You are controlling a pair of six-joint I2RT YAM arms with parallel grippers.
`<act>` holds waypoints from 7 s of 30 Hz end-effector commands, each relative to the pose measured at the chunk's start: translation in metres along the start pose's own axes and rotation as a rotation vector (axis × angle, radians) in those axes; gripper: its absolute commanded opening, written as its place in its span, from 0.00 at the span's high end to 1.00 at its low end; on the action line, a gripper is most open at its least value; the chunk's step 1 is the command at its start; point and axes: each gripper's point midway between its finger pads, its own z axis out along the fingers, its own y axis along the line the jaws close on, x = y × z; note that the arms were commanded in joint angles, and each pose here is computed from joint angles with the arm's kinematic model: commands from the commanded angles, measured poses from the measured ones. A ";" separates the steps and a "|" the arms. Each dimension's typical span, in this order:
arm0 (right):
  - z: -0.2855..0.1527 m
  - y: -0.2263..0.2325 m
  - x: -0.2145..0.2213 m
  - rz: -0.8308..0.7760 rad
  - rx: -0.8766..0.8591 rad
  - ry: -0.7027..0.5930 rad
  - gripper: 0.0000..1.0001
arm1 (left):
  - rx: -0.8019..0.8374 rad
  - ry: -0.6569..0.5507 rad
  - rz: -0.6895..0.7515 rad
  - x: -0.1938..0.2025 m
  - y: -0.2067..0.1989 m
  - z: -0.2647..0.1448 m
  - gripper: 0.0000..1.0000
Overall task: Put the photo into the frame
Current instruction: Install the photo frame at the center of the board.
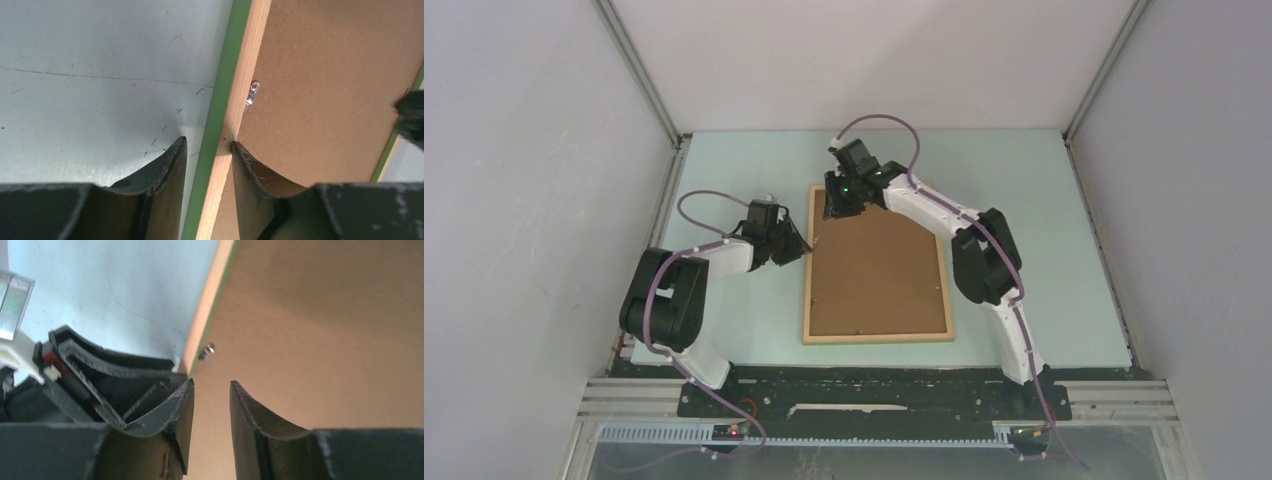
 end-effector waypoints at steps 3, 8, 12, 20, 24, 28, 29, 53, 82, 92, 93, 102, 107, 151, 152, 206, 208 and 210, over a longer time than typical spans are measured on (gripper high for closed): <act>0.032 0.016 -0.001 -0.068 0.052 -0.018 0.64 | -0.026 0.061 -0.021 0.026 0.019 0.002 0.75; 0.043 0.021 0.015 -0.101 0.076 0.005 0.70 | -0.042 0.065 -0.014 0.031 0.026 0.001 0.82; 0.053 0.021 0.028 -0.126 0.098 0.026 0.73 | -0.028 0.048 -0.016 0.031 0.026 0.003 0.87; 0.066 0.025 0.040 -0.131 0.086 0.047 0.77 | -0.031 0.045 -0.019 0.032 0.029 0.004 1.00; 0.070 0.029 0.043 -0.138 0.082 0.053 0.77 | -0.029 0.039 -0.022 0.032 0.029 0.004 1.00; 0.073 0.030 0.044 -0.145 0.087 0.053 0.75 | -0.025 0.035 -0.020 0.032 0.028 0.003 1.00; 0.074 0.030 0.044 -0.145 0.092 0.053 0.75 | -0.023 0.034 -0.021 0.032 0.028 0.002 1.00; 0.099 0.005 0.092 -0.187 0.238 0.166 0.80 | -0.004 0.032 -0.018 0.033 0.026 0.002 1.00; 0.092 0.057 0.129 0.299 -0.308 0.341 0.84 | 0.197 0.156 -0.199 0.061 0.010 0.003 1.00; 0.096 0.065 0.114 0.336 -0.399 0.289 0.84 | 0.235 0.157 -0.179 0.057 0.005 -0.004 1.00; 0.096 0.068 0.109 0.328 -0.424 0.283 0.84 | 0.243 0.157 -0.179 0.057 0.003 -0.005 1.00; 0.036 0.062 0.076 0.250 -0.400 0.236 0.70 | 0.290 0.041 -0.165 0.035 -0.012 -0.040 0.76; 0.026 0.047 0.072 0.289 -0.379 0.208 0.64 | 0.176 -0.058 -0.146 0.011 0.001 -0.045 0.56; 0.103 0.003 0.100 0.077 0.286 0.221 0.97 | 0.126 0.095 -0.113 0.044 0.009 -0.013 0.92; 0.105 0.003 0.101 0.065 0.297 0.225 0.99 | 0.130 0.102 -0.118 0.046 0.009 -0.012 0.92; 0.088 0.089 0.067 0.136 -0.558 0.171 0.91 | 0.363 0.219 -0.206 0.070 -0.036 -0.030 0.94; 0.082 0.092 0.058 0.144 -0.597 0.148 0.90 | 0.362 0.214 -0.204 0.069 -0.036 -0.031 0.93; 0.074 0.093 0.053 0.132 -0.597 0.146 0.89 | 0.364 0.211 -0.204 0.069 -0.036 -0.033 0.94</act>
